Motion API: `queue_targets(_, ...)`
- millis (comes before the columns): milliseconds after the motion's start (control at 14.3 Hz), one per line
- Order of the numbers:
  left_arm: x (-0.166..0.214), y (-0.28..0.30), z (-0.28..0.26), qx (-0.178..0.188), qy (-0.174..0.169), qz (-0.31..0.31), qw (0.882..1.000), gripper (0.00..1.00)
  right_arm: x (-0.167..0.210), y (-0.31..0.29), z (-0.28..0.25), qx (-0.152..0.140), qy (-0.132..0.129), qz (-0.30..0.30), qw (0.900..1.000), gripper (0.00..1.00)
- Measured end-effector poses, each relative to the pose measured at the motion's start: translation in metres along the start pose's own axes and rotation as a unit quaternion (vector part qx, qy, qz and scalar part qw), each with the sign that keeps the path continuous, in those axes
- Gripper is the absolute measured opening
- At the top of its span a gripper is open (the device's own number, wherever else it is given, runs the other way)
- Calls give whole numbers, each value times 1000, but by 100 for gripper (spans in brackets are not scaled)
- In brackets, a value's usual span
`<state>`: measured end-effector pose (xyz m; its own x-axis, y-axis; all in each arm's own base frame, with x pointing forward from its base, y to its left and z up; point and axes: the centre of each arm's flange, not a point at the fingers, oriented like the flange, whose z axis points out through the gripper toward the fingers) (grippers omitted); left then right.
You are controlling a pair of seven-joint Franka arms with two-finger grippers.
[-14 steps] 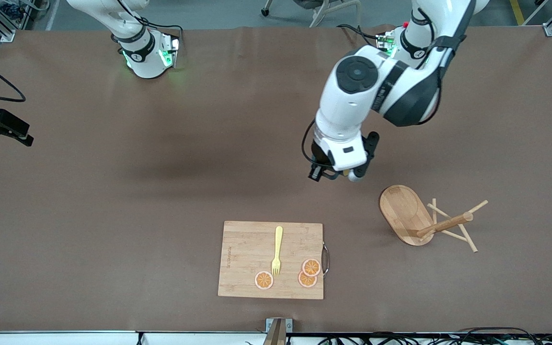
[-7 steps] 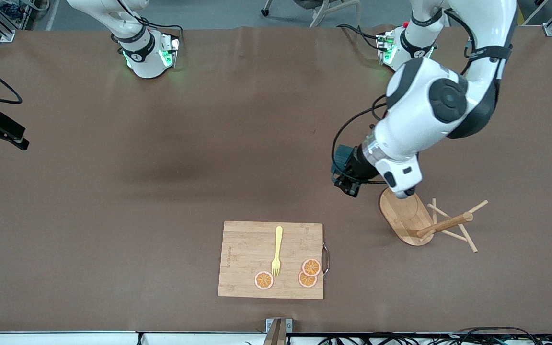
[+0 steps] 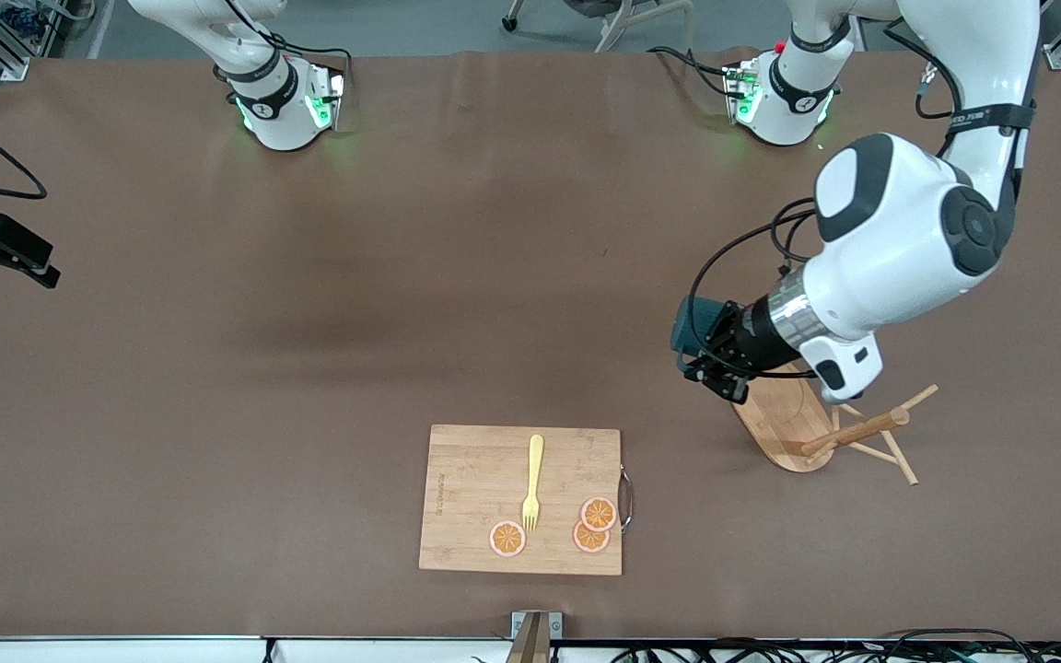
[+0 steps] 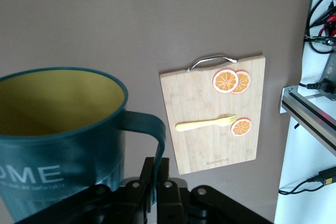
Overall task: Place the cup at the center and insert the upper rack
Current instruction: 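Carry the mug over the wooden mug tree with the left gripper, then lower the mug so its handle hooks onto a tree peg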
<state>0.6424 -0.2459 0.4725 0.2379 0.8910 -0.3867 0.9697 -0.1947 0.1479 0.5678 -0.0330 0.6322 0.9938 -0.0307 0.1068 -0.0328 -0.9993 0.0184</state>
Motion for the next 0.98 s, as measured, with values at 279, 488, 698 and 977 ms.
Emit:
queue_targets(279, 41, -2, 0, 4, -2, 19, 1000, 5, -2, 0, 2, 0, -8, 0, 1000, 100)
queue_targets(488, 63, -3, -3, 4, 0, 25, 1000, 5, -2, -1, 2, 0, -10, 0, 1000, 100)
queue_targets(698, 83, -4, -6, 3, -5, 33, 999, 5, -2, -1, 2, 1, -10, 0, 1000, 100)
queue_targets(977, 97, -6, -7, 0, -22, 60, 998, 5, -2, -1, 2, 1, -10, 0, 1000, 100)
